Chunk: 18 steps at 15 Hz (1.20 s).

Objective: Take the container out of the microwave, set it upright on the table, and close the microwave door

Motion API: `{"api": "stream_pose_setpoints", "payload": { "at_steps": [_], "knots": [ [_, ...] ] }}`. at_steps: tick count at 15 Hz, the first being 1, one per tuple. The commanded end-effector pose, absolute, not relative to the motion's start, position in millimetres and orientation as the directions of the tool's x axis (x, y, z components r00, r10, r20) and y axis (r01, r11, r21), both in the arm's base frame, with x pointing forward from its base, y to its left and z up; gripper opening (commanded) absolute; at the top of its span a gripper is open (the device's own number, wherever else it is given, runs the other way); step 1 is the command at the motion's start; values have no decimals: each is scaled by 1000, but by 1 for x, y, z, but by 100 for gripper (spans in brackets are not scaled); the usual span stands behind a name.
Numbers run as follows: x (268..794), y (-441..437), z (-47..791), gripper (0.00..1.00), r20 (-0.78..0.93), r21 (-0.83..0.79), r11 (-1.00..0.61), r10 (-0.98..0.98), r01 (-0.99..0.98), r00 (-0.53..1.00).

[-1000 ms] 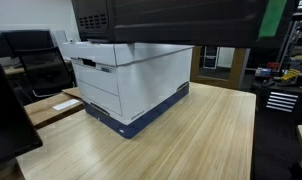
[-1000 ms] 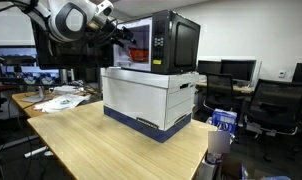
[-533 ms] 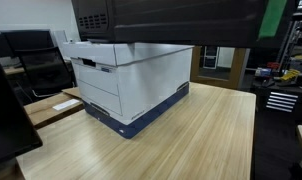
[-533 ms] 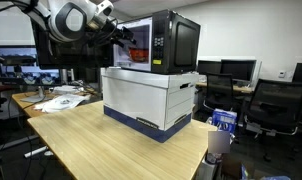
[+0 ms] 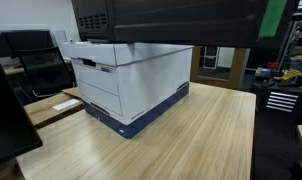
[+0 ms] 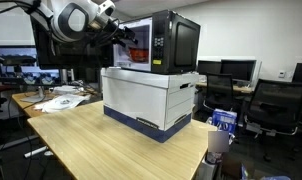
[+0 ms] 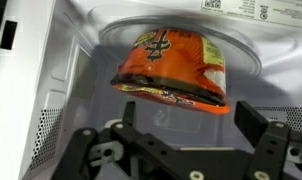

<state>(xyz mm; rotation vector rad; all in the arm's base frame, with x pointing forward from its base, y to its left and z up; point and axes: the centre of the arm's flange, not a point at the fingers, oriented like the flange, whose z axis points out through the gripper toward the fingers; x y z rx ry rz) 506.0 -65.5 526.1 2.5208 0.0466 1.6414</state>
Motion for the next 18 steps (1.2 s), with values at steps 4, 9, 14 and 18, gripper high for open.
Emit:
{"api": "stream_pose_setpoints", "payload": {
  "at_steps": [4, 9, 14, 18],
  "knots": [
    [524, -67, 513, 100, 901, 185, -983, 161, -20, 403],
    [527, -64, 515, 100, 898, 279, -960, 270, 26, 349],
    [535, -66, 524, 100, 885, 332, -943, 324, 35, 336],
    [539, -70, 512, 100, 877, 329, -944, 317, 30, 362]
  ]
}}
